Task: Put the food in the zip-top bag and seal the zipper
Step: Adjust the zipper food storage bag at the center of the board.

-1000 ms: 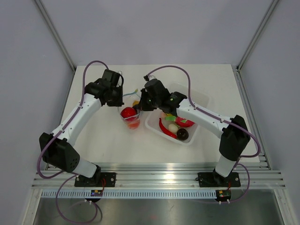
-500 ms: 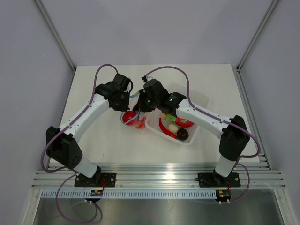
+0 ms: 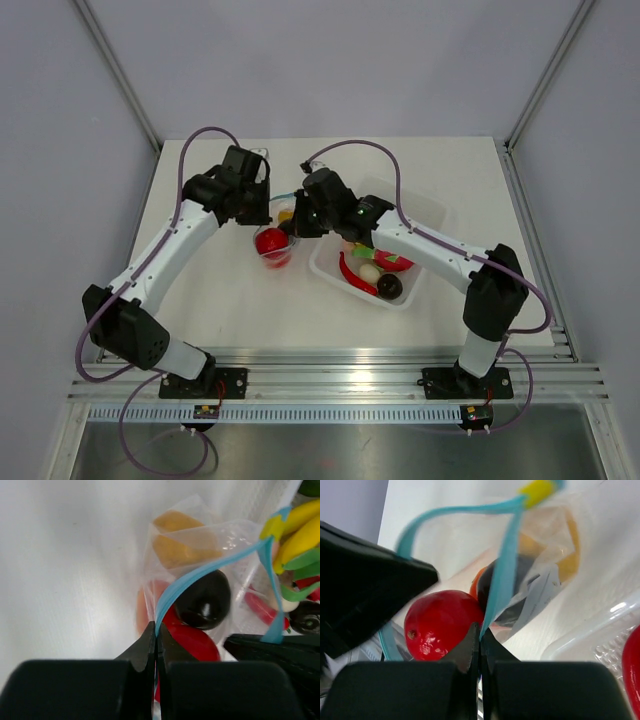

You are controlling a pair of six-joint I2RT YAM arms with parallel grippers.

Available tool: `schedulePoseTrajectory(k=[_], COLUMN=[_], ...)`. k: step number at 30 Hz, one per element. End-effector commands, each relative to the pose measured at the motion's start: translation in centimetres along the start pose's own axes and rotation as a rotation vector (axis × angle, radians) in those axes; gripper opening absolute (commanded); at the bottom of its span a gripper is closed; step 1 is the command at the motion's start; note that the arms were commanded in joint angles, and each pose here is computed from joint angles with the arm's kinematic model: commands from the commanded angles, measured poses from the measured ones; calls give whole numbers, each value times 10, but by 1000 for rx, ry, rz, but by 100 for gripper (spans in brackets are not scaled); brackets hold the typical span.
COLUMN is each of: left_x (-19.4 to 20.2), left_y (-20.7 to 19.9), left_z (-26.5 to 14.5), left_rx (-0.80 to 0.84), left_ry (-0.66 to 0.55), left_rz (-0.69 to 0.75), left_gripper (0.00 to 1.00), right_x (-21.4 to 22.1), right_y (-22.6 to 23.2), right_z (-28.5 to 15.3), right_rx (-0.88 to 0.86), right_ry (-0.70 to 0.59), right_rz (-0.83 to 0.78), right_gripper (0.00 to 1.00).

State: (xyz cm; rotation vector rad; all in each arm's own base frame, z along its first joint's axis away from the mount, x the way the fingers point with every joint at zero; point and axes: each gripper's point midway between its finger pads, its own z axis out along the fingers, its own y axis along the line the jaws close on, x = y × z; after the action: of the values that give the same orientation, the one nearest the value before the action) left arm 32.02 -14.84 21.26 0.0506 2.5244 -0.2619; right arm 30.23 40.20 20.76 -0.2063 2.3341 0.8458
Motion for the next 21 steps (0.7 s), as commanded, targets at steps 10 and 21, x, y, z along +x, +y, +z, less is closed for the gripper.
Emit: schedulePoseTrajectory(k=[10, 21], left_x=[-19, 11], left_y=[2, -1], left_z=[-18, 8], left_rx=[135, 201], left_ry=[-65, 18], left_rz=[-90, -118], left_gripper=[0, 0], right_x=[-5, 9], right_y=[9, -15], right_z=[-5, 4], right_rx=[18, 111], right_ry=[-36, -18], right_rz=[-18, 27], right_gripper=[0, 4])
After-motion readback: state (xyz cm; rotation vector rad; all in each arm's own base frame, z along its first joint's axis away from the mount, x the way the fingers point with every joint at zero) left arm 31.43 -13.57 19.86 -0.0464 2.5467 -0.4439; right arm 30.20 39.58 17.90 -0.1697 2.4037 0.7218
